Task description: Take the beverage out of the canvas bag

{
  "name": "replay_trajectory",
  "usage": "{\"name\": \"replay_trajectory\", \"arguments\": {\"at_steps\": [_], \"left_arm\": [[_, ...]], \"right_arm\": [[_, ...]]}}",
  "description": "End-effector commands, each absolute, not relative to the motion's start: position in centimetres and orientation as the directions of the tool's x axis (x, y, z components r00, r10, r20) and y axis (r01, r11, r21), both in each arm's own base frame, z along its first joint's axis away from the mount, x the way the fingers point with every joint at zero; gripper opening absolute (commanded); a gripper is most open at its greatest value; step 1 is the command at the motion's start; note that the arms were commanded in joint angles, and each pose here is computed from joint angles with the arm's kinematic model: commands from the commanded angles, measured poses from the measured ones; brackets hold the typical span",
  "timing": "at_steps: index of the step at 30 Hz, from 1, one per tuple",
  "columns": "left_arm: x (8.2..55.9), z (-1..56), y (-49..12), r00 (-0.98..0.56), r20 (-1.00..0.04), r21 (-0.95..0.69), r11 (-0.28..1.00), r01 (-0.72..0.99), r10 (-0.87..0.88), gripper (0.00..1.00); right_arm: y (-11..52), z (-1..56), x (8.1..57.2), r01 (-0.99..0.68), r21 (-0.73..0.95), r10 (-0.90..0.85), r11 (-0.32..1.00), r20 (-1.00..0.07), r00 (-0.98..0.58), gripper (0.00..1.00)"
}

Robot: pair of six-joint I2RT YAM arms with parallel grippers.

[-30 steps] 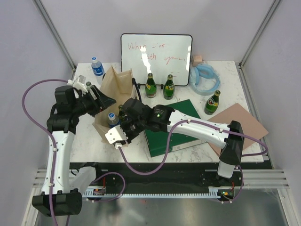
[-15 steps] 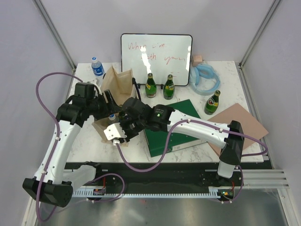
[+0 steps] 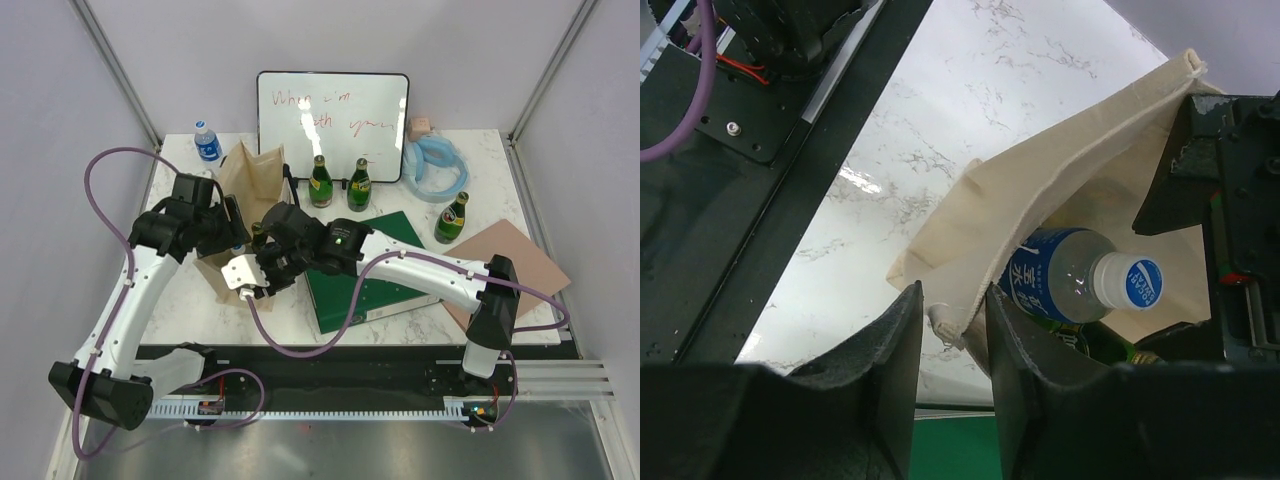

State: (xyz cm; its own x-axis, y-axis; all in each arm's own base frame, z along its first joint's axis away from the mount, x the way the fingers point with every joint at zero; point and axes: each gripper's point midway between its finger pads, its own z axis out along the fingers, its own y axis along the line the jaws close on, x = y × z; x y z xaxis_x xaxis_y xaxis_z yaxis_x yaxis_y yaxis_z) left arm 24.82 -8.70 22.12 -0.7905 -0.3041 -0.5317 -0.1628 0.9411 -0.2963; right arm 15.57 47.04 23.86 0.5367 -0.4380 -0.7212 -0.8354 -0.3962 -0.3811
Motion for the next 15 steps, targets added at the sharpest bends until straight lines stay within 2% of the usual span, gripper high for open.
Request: {"name": "replay_trajectory", "arguments": {"at_steps": [1,8,15], "left_arm": [[25.3,21.3,-7.8,-0.798,-0.545,-0.218,0.962,-0.163,-0.258,0.69],[26.4,20.9,-8.3,-0.806,-0.547,-0.178,0.972,-0.152,-0.226,0.64],[26.1,20.5,-8.5,-0.82,-0.542,-0.123,0.983,-0.139,-0.183,0.53]], "right_arm": [[46.7,24.3,15.1,-0.85,-0.349,-0.431,-0.395,-0.747,0.507,0.39],[46.4,24.6,15.5,-0.857,-0.347,-0.434,-0.381,-0.751,0.497,0.4],[46.1,24.8,16.2,-0.87,-0.335,-0.439,-0.362,-0.762,0.476,0.4]]}}
